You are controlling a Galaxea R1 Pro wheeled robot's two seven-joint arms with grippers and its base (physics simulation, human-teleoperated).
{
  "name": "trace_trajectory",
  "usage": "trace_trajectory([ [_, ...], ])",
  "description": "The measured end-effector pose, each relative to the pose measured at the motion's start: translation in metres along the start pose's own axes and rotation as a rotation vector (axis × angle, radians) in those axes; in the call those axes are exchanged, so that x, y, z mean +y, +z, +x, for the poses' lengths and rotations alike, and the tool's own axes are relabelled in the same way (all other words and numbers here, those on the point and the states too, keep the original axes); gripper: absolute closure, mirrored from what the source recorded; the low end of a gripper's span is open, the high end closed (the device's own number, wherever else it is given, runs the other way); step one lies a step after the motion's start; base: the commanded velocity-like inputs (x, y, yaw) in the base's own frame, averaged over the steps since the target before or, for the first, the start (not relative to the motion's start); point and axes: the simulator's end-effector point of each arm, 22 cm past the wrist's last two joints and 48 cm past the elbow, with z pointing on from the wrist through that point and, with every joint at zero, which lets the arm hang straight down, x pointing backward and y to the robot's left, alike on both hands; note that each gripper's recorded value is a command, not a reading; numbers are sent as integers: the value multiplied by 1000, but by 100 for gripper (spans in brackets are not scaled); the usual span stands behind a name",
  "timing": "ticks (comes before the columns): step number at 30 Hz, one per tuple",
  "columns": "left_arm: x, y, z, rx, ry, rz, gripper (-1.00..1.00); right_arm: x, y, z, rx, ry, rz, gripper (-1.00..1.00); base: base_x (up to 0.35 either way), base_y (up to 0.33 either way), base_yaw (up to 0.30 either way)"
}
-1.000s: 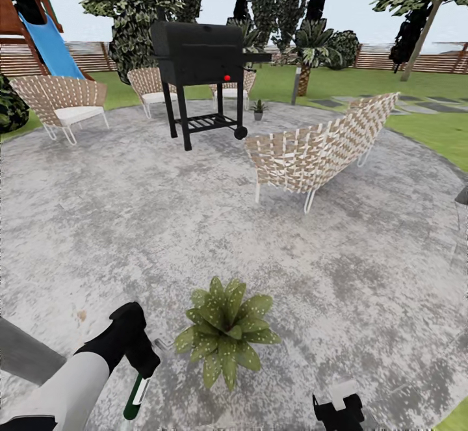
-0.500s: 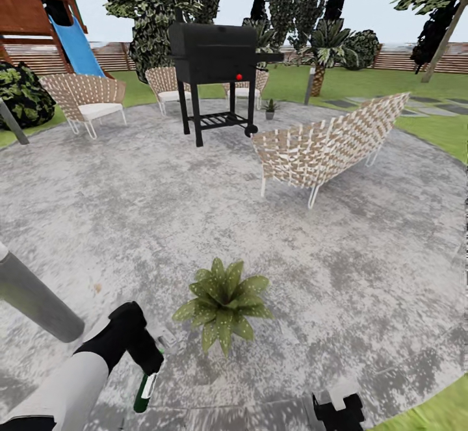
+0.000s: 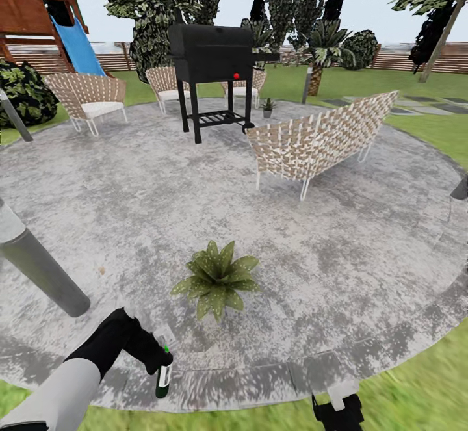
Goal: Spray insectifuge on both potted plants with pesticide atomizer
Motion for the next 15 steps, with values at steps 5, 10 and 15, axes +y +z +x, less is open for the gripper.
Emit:
trace_trajectory([
  [5, -6, 1, -13, -50, 23, 16, 100, 1, 0, -1, -1, 3, 0, -100, -47, -3, 0],
  [10, -8, 2, -17, -59, 25, 19, 100, 1, 0, -1, -2, 7, 0, -100, 0, 0, 0],
  [15, -12, 3, -26, -92, 15, 34, 100, 3, 0, -2, -2, 6, -4, -100, 0, 0, 0],
])
